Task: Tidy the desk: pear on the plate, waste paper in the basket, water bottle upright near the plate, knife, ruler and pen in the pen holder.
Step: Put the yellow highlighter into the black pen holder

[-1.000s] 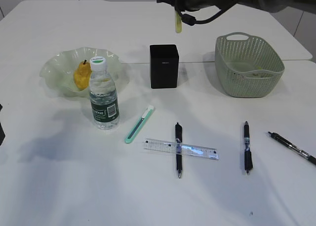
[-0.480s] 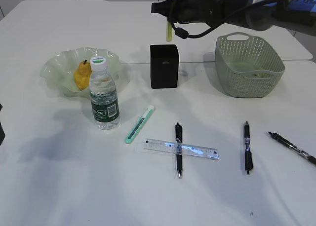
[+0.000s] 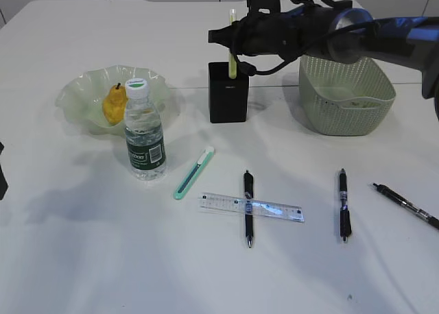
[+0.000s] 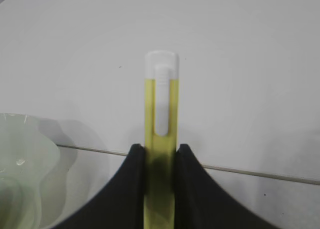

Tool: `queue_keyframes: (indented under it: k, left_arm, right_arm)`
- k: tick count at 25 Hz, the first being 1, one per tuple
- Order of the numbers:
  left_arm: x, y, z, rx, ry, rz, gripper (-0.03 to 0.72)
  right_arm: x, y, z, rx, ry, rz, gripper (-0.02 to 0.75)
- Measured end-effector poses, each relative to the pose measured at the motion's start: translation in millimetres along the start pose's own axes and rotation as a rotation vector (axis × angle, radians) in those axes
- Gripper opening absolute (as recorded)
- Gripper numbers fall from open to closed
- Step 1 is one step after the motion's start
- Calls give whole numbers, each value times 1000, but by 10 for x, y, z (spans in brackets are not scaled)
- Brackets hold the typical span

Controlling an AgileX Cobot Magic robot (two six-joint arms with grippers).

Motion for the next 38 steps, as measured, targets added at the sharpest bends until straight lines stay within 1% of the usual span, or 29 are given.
queue_keyframes:
  k: [7, 11, 15, 18, 24, 26, 30, 35, 38]
  left_arm:
    - [0, 6, -1, 0, -1, -4, 591]
    - [0, 8, -1, 0, -1, -6, 591]
    - [0, 8, -1, 0, -1, -6, 591]
    - [0, 8, -1, 0, -1, -6, 591]
    - [0, 8, -1, 0, -1, -6, 591]
    - [0, 8, -1, 0, -1, -6, 591]
    - [0, 8, -1, 0, -1, -6, 591]
    - [0, 8, -1, 0, -1, -6, 591]
    - [0, 0, 0, 0, 0, 0, 591]
  right_arm:
    - [-5, 2, 3, 0, 2, -6, 107]
    - [-7, 2, 4, -2, 3, -9, 155]
    - [-7, 3, 3, 2, 3, -9, 228]
    - [-7, 6, 4, 2, 4, -11, 244]
    - [-7, 4, 4, 2, 3, -10, 251]
    - [-7, -36, -10, 2, -7, 20, 251]
    - [42, -115, -55, 1, -44, 118, 251]
    - [205, 11, -77, -4, -71, 165, 251]
    - [296, 34, -89, -19, -88, 228, 251]
Point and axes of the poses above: a point on each arm's last joint axis where the gripper is mounted, x pointing back along that axis away from the gripper, z along the wrist's bending axis when the last joint is at zero, y = z × x, the point moved 4 cm from there along -x, pointing out along that axis toward the gripper, and after that the axes turned 4 degrees about x, right-handed, at the moved point
